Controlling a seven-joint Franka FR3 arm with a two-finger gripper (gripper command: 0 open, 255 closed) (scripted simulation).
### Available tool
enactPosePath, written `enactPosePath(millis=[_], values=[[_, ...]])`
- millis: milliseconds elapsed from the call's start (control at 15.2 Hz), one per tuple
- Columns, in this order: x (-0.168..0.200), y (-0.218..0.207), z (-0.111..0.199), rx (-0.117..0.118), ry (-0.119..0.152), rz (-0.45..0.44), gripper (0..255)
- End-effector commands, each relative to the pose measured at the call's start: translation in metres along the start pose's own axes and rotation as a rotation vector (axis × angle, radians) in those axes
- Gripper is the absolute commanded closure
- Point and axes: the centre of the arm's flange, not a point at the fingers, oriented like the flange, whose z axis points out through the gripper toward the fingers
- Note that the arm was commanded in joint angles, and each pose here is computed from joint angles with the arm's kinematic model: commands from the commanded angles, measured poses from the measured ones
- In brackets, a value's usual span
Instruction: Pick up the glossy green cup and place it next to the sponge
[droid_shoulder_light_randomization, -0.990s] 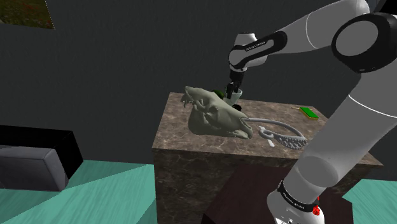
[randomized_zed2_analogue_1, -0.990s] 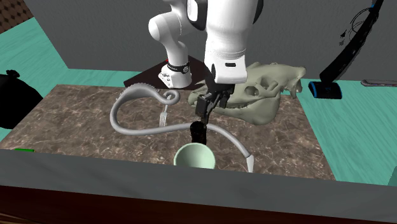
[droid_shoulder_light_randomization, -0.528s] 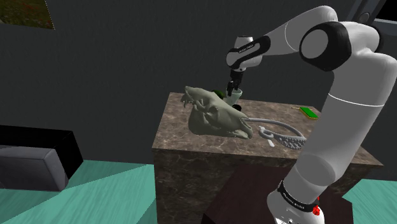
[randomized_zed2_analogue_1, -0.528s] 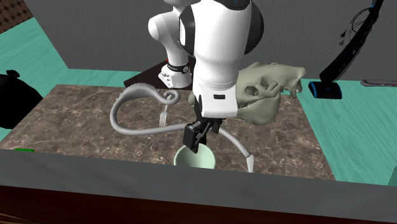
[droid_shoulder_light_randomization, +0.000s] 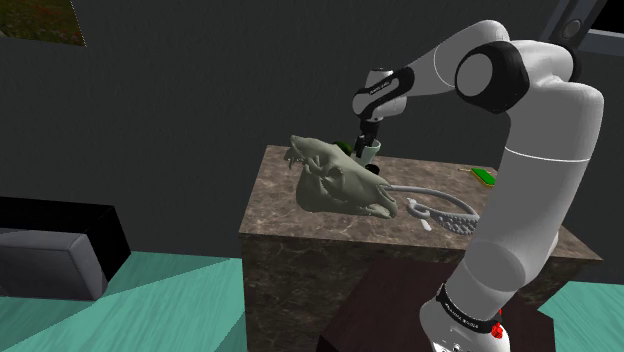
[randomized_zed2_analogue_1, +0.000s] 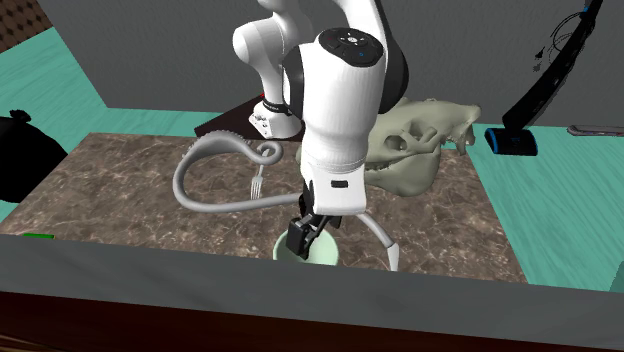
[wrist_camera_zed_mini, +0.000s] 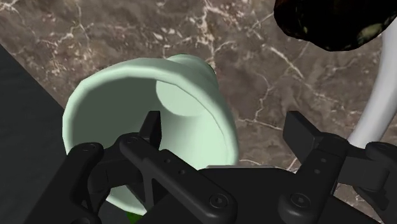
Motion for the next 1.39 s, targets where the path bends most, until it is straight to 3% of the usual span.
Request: enactPosePath(millis=[0,396,462,1056,1320], values=[[0.0,-0.001,0.004,0.0,0.001,0.0,0],[0.0,-0.001,0.004,0.0,0.001,0.0,0],[0.0,-0.001,0.004,0.0,0.001,0.0,255],[0.0,-0.001,0.004,0.0,0.001,0.0,255],[0.0,0.003,-0.017,0.0,0.001,0.0,255]])
